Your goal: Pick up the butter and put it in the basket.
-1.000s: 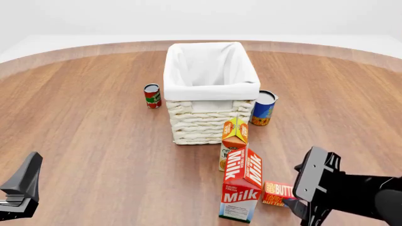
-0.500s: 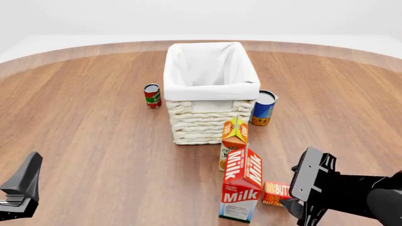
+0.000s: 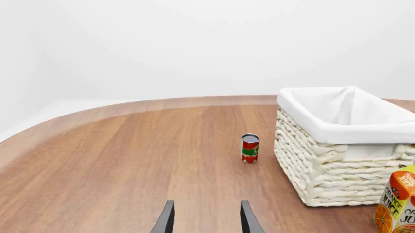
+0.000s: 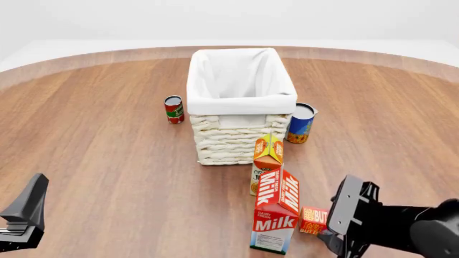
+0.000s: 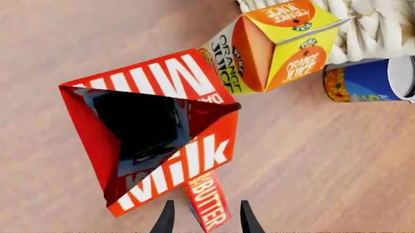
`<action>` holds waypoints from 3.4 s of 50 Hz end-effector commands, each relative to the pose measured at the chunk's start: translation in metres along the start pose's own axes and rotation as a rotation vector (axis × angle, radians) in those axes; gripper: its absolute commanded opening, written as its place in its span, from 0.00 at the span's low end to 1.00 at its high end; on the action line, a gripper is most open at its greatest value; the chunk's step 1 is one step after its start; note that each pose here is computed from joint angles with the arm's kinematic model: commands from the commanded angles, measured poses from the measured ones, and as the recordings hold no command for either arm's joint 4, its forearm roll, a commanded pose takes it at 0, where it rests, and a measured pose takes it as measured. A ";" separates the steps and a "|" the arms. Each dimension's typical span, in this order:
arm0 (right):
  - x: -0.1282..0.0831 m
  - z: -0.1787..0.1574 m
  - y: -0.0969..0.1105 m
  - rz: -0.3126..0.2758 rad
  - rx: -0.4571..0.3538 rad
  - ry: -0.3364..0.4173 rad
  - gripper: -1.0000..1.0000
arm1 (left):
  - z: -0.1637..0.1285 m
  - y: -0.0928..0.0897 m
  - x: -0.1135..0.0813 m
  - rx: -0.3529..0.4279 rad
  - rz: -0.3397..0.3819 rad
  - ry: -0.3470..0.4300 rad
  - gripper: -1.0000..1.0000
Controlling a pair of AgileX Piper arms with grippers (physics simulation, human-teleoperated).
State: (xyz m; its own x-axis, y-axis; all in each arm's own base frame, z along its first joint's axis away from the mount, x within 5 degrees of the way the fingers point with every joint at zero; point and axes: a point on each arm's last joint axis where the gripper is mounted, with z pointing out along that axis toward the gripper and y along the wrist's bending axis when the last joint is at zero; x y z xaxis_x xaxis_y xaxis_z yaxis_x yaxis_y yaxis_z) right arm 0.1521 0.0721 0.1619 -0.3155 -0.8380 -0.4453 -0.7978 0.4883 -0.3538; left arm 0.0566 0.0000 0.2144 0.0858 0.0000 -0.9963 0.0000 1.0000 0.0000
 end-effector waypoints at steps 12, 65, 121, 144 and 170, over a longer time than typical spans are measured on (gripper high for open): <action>0.005 0.010 0.001 0.002 -0.015 0.029 1.00 | 0.000 0.000 0.000 0.000 0.000 0.000 1.00; -0.008 0.007 -0.012 -0.053 -0.035 0.059 0.00 | 0.000 0.000 0.000 0.000 0.000 0.000 1.00; -0.023 -0.046 -0.034 0.095 0.151 -0.123 0.00 | 0.000 0.000 0.000 0.000 0.000 0.000 1.00; -0.020 -0.065 -0.037 0.197 0.216 -0.194 0.00 | 0.000 0.000 0.000 0.000 0.000 0.000 1.00; -0.035 -0.084 -0.037 0.342 0.213 -0.310 0.00 | 0.000 0.000 0.000 0.000 0.000 0.000 1.00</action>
State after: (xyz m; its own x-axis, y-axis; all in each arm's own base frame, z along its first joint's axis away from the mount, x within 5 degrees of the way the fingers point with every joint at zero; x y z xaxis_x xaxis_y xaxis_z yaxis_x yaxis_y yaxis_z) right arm 0.1487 0.0606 0.2459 -0.3536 -0.5896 -0.7262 -0.5748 0.7494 -0.3285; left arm 0.0566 0.0000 0.2144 0.0858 0.0000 -0.9963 0.0000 1.0000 0.0000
